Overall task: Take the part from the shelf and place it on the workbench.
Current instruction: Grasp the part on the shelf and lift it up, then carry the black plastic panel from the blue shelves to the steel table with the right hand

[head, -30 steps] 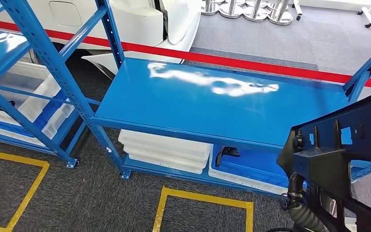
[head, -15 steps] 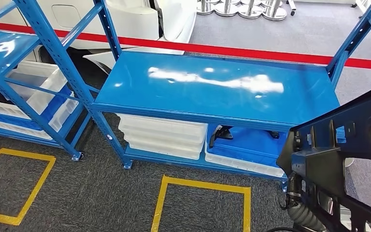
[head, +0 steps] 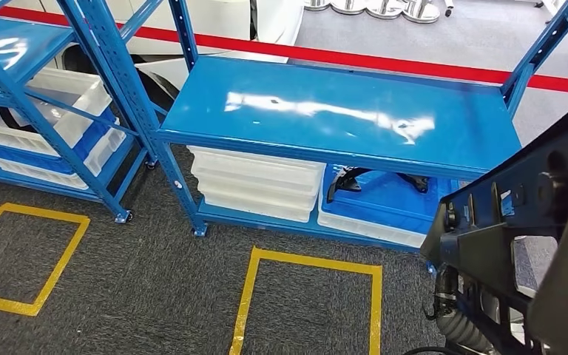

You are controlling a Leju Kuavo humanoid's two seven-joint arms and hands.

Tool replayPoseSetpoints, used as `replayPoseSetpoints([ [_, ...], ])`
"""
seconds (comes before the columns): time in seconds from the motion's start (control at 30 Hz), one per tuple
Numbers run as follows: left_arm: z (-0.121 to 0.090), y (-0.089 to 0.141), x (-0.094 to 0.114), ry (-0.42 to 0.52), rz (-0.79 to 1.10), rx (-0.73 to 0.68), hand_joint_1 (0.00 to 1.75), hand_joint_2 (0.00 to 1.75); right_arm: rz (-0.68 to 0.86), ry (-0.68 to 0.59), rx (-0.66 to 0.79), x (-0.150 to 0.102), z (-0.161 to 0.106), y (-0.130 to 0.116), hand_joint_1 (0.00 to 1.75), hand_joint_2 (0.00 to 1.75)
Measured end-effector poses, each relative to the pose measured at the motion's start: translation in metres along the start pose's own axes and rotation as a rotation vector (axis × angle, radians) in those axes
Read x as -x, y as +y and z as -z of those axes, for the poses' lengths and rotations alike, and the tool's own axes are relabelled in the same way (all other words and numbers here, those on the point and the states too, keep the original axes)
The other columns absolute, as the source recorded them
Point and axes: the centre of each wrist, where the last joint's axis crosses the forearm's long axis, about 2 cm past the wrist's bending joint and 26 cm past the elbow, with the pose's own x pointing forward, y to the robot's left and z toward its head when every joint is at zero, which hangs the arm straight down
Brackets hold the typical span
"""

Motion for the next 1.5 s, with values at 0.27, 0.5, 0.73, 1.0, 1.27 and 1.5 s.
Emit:
replayPoseSetpoints([
  [0.27, 0.001, -0.003, -0.002, -0.005, -0.006, 0.014, 0.0, 0.0, -0.005, 0.002, 0.0, 0.002, 0.001, 0.0, 1.75, 1.75],
  [0.5, 0.001, -0.002, -0.003, -0.004, -0.005, 0.012, 0.0, 0.0, -0.006, 0.021, 0.0, 0.004, -0.001, 0.0, 1.75, 1.75],
  [0.73, 0.001, 0.0, -0.001, -0.008, 0.001, 0.004, 0.0, 0.0, -0.008, 0.034, 0.0, 0.005, -0.002, -0.001, 1.75, 1.75],
  [1.0, 0.0, -0.004, 0.001, -0.001, 0.0, 0.011, 0.0, 0.0, -0.013, 0.056, -0.001, 0.007, -0.004, -0.003, 1.75, 1.75],
  [1.27, 0.001, -0.009, -0.003, -0.008, -0.008, 0.03, 0.0, 0.0, -0.031, 0.09, -0.003, 0.01, -0.006, -0.005, 1.75, 1.75],
  [1.5, 0.001, -0.007, -0.002, -0.005, -0.006, 0.026, 0.0, 0.0, -0.043, 0.102, -0.008, 0.012, -0.008, -0.007, 1.75, 1.75],
])
